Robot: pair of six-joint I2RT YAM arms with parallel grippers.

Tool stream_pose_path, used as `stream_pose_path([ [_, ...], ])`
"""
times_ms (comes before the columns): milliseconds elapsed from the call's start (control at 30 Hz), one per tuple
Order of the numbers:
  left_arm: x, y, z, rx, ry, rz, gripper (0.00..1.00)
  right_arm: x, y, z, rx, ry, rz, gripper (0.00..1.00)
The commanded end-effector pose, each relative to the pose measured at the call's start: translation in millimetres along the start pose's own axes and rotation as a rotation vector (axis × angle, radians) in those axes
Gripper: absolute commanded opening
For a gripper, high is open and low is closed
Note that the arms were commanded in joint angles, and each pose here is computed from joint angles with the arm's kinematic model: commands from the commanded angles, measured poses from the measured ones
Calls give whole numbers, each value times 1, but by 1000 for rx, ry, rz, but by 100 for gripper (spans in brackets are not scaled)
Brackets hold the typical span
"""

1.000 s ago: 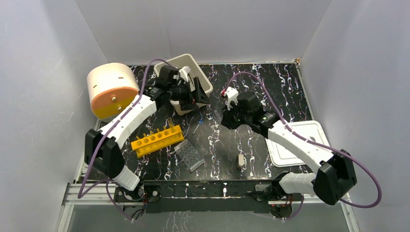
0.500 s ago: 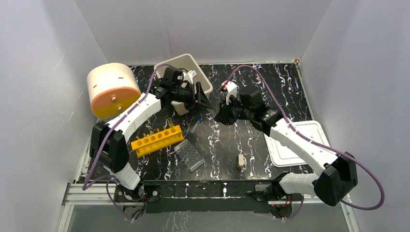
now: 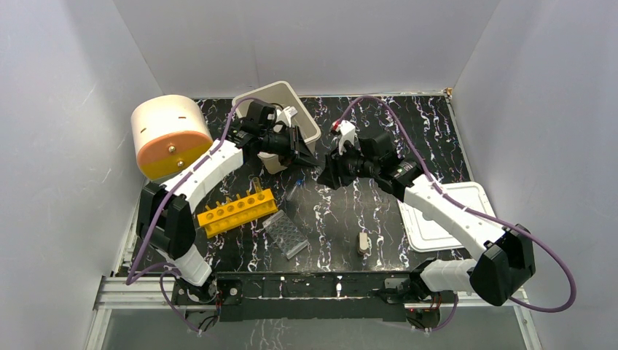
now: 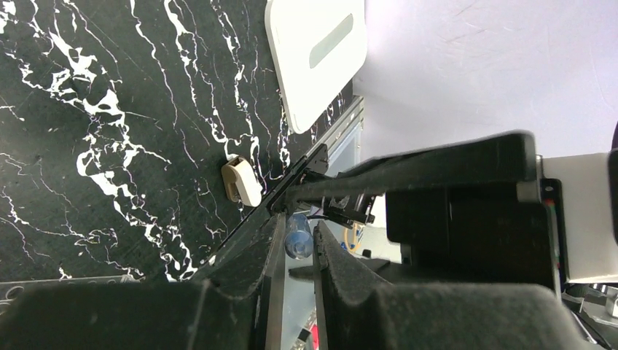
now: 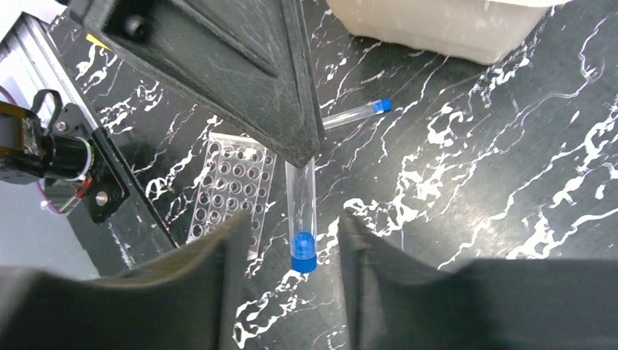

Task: Organize the chemistry lab equipment

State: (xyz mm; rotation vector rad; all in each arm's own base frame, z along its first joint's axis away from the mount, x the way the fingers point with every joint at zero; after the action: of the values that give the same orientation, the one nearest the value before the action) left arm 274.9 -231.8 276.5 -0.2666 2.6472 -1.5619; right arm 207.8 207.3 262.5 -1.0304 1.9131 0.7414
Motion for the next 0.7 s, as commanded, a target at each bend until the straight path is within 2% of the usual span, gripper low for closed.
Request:
stream_pose_path([
  [0, 5, -31, -22, 101, -41, 56, 0, -40, -1, -10, 29, -150, 49, 66],
  [133, 0, -42, -36, 161, -122, 20, 0, -61, -1, -24, 62, -330, 266, 88],
  [267, -6, -54, -50, 249, -194, -24, 0, -73, -5, -31, 114, -489, 583, 91],
  [367, -7, -64, -56, 305, -229, -51, 0, -83, -6, -36, 72, -591, 710, 89],
  [500, -7, -74, -61, 394, -253, -103, 0, -95, -7, -35, -8, -629, 820, 82],
  [667, -9, -81, -64, 424, -277, -143, 0, -107, -7, -41, -100, -742, 902, 67],
])
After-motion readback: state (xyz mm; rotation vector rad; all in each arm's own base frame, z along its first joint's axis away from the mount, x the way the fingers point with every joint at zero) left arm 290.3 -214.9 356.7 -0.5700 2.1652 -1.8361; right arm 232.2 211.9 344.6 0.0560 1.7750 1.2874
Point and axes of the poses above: each gripper's point midway between its finger pads, its own z axis out along the fingers, its own y axis along the line the jaws close on, x = y × z, the point moved 10 cm from there along -z, back along the fingers, and after that the axes turned 14 degrees about -z, right-handed, at the moved point
